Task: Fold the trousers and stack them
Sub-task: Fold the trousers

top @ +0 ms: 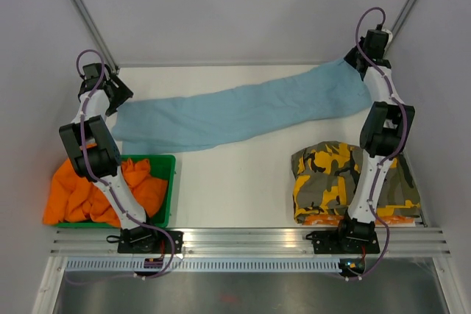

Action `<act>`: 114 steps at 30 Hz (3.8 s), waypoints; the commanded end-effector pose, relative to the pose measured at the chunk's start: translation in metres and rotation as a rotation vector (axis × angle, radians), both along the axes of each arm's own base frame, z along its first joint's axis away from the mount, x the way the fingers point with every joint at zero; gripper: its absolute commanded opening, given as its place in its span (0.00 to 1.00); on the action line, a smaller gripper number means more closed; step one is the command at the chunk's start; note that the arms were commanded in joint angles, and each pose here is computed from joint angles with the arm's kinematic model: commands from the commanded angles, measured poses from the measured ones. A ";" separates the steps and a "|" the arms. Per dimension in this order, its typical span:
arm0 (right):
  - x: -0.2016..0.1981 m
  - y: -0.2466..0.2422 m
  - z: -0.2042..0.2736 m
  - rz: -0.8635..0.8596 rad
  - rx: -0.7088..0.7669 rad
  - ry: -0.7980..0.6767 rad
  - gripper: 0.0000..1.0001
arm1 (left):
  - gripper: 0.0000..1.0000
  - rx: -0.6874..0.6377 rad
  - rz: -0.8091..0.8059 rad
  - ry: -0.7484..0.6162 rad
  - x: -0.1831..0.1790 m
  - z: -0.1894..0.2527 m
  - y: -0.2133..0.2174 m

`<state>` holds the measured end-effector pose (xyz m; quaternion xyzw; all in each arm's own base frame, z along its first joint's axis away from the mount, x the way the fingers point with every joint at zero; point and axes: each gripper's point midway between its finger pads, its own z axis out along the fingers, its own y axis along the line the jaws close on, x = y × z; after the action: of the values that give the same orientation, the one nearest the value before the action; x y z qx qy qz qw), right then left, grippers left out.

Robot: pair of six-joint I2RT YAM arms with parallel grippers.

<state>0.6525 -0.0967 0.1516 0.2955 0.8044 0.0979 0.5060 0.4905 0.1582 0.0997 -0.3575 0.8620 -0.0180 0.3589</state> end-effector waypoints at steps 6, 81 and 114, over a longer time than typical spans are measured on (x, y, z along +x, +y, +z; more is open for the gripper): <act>-0.063 -0.035 0.047 -0.142 -0.179 0.025 0.00 | 0.82 0.011 -0.013 -0.053 0.007 0.021 0.002; -0.083 -0.023 -0.063 -0.383 0.337 -0.066 0.02 | 0.85 -0.130 0.292 -0.060 -0.052 0.015 0.034; -0.080 -0.015 -0.051 -0.286 0.302 -0.107 0.00 | 0.77 0.016 0.066 0.133 0.046 -0.064 0.054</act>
<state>0.5660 -0.1135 0.0807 0.4865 0.7129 0.1485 0.4827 0.5427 0.2100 0.0421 -0.4016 0.8534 -0.0116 0.3321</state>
